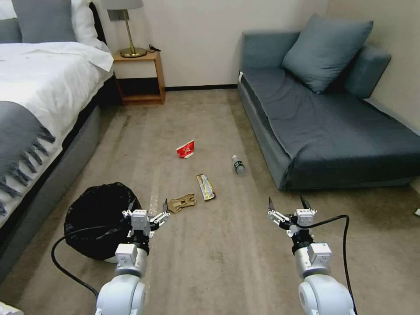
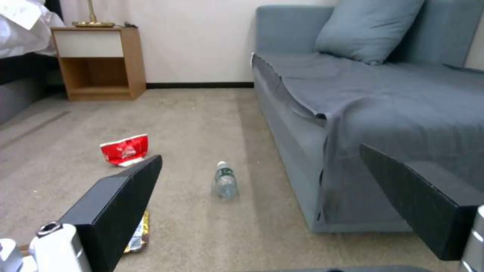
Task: Pick up the trash bin, then pick up the garbage on the floor and place it into the trash bin.
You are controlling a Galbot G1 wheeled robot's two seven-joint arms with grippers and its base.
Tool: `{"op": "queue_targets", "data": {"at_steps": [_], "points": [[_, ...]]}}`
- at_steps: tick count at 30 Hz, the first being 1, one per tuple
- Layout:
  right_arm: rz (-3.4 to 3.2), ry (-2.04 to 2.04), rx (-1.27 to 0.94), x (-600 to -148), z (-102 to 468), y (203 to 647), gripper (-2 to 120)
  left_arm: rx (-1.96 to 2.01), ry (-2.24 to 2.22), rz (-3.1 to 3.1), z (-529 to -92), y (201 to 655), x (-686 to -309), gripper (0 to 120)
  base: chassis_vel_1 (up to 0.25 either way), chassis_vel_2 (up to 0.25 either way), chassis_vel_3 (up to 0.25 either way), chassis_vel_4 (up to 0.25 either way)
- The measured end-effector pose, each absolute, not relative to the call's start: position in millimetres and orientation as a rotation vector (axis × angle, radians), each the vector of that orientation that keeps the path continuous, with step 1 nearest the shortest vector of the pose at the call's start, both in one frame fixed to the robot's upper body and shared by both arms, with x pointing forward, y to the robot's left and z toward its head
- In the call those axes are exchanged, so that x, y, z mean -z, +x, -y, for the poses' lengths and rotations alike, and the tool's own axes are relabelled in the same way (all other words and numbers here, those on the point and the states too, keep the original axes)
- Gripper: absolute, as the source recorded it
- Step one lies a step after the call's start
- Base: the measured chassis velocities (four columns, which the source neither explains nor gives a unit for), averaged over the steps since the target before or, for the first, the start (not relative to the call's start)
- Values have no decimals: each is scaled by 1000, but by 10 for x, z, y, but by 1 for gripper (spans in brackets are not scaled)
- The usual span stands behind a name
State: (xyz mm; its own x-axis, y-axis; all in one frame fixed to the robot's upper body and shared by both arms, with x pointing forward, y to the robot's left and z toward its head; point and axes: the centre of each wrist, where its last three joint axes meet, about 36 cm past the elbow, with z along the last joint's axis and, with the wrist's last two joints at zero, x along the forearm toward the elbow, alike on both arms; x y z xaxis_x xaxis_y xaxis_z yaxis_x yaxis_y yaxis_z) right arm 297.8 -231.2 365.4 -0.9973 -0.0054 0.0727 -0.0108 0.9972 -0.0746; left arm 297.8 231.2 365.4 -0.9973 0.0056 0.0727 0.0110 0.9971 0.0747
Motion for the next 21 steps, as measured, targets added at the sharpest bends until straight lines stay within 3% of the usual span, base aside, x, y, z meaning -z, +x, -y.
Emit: {"op": "queue_targets", "data": {"at_steps": [21], "points": [[3067,12,-115,-3654,2312,2978,100,115,-13,3067,-2312,2978,-3654,100,0,0,0,0]]}}
